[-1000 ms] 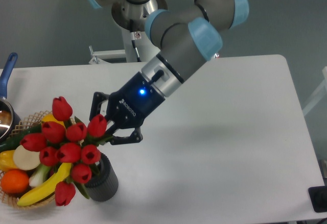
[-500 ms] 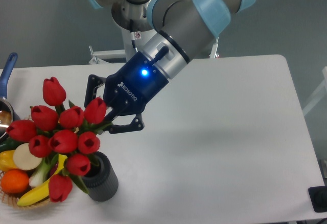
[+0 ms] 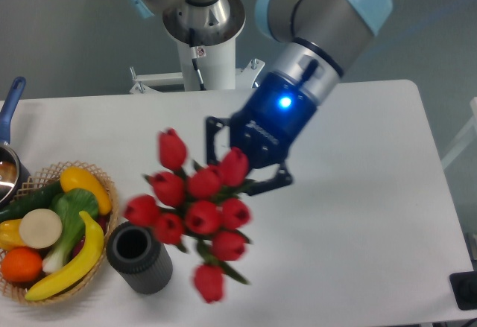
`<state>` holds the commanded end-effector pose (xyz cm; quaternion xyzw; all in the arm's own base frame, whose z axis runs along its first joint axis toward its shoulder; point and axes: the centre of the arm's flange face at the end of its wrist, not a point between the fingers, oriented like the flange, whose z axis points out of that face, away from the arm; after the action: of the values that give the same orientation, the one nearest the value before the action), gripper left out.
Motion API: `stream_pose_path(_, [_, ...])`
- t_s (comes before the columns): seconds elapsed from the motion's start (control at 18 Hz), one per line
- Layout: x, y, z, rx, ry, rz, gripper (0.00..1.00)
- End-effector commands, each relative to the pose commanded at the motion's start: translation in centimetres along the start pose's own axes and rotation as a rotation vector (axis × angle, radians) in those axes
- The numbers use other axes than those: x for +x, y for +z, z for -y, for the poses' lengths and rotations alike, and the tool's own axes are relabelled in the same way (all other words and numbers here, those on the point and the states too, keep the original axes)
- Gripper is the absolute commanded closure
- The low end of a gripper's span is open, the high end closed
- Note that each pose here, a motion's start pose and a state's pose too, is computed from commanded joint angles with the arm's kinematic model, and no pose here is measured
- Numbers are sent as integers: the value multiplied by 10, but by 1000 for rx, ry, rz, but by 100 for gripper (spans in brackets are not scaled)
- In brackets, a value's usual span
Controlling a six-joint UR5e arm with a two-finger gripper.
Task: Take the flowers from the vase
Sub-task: 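Carry the tulip bunch away from the vase over the open table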
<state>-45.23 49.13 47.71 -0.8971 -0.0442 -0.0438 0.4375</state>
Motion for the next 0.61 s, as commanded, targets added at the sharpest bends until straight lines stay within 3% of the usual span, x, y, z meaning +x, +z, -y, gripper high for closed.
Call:
stream_pose_path(0.11, [-8, 6, -23, -95, 1, 45, 98])
stream_pose_path(0.33, [-14, -11, -67, -315, 67, 52, 100])
stream_pose_path(0.44, [-10, -26, -81, -455, 128, 102, 95])
stream_pose_path(0.61, [-13, -39, -101, -633, 146, 183, 95])
